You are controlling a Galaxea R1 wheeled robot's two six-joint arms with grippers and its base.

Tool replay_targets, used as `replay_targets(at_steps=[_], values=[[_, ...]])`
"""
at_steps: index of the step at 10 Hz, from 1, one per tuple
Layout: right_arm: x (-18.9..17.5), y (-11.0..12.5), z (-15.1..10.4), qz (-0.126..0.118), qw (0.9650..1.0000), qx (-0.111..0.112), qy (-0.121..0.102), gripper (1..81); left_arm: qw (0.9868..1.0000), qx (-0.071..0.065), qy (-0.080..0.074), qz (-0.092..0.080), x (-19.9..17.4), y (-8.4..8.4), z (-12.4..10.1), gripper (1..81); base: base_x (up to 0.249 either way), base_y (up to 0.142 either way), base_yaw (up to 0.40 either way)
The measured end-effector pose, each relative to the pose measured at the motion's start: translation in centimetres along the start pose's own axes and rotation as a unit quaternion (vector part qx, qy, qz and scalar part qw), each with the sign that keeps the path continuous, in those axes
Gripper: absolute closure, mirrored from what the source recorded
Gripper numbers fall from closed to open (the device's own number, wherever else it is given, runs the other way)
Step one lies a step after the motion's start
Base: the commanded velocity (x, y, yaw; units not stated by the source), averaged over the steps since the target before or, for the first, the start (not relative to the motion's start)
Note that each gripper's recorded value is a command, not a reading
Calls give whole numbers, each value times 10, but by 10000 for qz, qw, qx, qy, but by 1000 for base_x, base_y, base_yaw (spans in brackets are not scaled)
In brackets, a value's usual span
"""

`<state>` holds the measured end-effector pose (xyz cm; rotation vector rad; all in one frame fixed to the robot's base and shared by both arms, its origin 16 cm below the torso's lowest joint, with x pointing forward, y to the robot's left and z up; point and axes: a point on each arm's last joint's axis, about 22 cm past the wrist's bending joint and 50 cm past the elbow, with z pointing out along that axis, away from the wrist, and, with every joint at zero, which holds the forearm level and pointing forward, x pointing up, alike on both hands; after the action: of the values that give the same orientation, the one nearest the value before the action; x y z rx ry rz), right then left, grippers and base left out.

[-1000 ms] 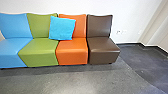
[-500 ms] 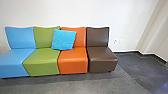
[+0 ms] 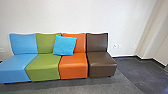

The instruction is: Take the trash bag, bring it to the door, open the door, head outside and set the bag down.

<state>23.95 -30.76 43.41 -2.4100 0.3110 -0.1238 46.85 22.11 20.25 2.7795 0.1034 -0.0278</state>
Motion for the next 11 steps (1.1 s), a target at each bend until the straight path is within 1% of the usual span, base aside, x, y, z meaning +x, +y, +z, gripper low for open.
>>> replay_targets(at_steps=[1,2,3,4,5,6,8,10,11], values=[[-1,-6,-4,19,10000,3,-28,10,9999,7,-100,28,-14,0,-3,811,0,0,0],[-5,-8,-2,58,9999,-18,-83,10,9998,11,-217,20,-31,1,-6,811,0,0,0],[-8,-8,-5,100,9998,-73,-139,10,9995,27,-312,23,-46,0,-10,811,0,0,0],[-12,-10,-7,143,9997,-106,-190,10,9995,53,-323,41,-59,-2,-14,811,0,0,0],[-19,-17,-3,181,9994,-82,-273,10,9996,114,-258,9,-69,-7,-19,811,0,0,0],[-26,-20,-2,226,9991,-100,-337,10,9995,172,-280,-33,-84,-12,-23,811,0,0,0],[-40,-15,-8,326,9982,-250,-445,10,9988,237,-410,-99,-116,-16,-33,811,0,0,0],[-60,-19,-8,439,9968,-310,-589,10,9983,267,-511,-21,-163,-16,-39,811,0,0,0],[-64,-25,-8,435,9969,-285,-596,10,9981,259,-555,7,-184,-12,-43,811,0,0,0]])
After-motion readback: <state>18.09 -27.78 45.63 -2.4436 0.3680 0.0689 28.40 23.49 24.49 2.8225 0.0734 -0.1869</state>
